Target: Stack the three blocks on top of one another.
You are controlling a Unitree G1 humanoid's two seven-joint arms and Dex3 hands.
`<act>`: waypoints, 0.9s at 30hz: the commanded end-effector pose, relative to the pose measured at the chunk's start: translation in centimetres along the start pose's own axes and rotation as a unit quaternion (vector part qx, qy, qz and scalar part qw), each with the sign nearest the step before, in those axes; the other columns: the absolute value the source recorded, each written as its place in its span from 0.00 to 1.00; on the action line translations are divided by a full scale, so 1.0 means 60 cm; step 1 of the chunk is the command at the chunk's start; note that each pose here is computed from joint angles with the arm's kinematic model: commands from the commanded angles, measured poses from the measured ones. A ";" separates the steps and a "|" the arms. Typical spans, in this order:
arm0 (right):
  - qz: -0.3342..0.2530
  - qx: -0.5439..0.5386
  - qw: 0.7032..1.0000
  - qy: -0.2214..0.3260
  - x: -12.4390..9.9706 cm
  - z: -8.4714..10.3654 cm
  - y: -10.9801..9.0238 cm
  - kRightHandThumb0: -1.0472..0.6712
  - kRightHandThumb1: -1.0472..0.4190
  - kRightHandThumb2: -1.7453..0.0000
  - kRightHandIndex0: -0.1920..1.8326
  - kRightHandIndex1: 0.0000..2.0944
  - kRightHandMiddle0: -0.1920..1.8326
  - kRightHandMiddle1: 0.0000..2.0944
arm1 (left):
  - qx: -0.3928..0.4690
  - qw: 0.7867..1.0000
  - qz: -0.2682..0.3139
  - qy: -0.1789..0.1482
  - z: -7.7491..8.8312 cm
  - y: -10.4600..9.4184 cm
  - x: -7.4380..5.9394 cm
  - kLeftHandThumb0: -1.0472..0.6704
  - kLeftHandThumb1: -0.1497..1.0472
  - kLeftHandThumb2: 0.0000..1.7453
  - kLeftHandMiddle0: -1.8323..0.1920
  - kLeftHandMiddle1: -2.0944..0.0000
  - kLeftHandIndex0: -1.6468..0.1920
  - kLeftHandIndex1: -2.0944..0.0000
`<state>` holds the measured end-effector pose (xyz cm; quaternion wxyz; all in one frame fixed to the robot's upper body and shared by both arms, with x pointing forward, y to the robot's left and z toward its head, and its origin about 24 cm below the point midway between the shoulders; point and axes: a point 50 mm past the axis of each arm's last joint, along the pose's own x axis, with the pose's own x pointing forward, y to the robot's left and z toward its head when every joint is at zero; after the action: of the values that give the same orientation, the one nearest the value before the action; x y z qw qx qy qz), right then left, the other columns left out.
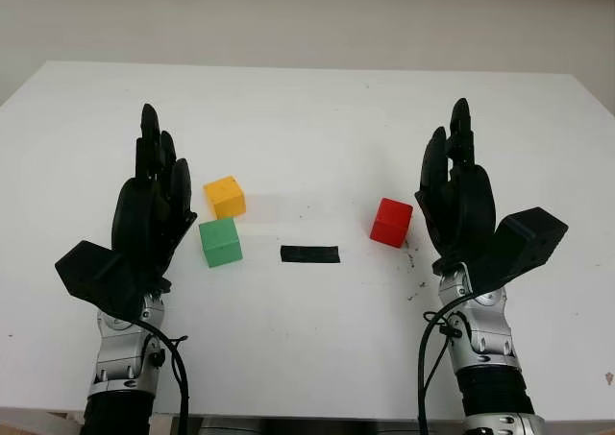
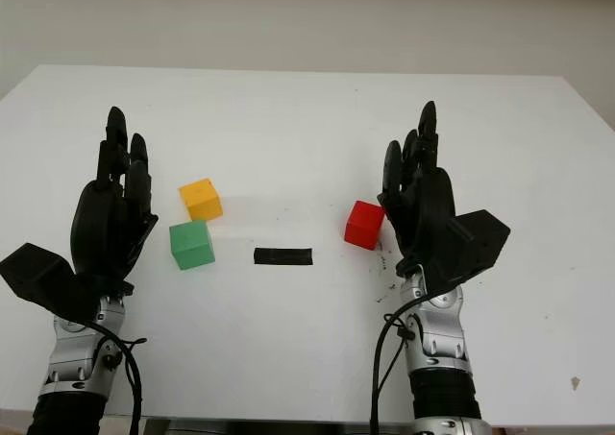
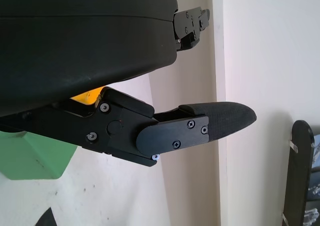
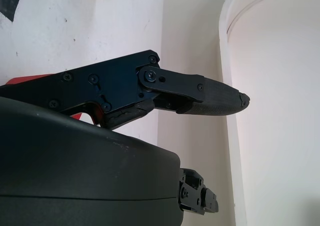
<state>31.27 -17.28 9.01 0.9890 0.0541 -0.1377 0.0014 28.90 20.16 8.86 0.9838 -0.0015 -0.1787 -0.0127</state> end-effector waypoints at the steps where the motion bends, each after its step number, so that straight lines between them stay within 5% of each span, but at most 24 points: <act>1: 0.001 -0.004 1.000 -0.010 0.006 0.007 -0.002 0.21 0.00 0.67 0.00 0.00 0.00 0.02 | 0.002 1.000 -0.002 -0.005 0.003 -0.003 0.002 0.16 1.00 0.34 1.00 1.00 1.00 1.00; 10: 0.011 -0.011 1.000 -0.008 0.005 0.008 -0.005 0.19 0.00 0.68 0.00 0.01 0.00 0.02 | -0.002 1.000 -0.003 -0.002 0.000 -0.004 0.001 0.16 1.00 0.34 1.00 1.00 1.00 1.00; 21: 0.028 -0.191 0.979 -0.065 0.024 0.080 -0.054 0.16 0.01 0.94 0.07 0.03 0.09 0.03 | -0.014 1.000 0.003 0.007 -0.006 -0.009 -0.008 0.16 1.00 0.36 1.00 1.00 1.00 1.00; 27: 0.073 -0.307 0.948 -0.049 0.035 0.114 -0.082 0.19 0.06 0.97 0.07 0.03 0.10 0.03 | -0.013 1.000 0.004 0.006 -0.003 -0.010 -0.002 0.16 1.00 0.37 1.00 1.00 1.00 1.00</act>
<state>31.44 -22.65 14.21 0.9589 -0.2243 -0.1719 0.0234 28.75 19.65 8.20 0.9862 -0.0169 -0.1646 -0.0101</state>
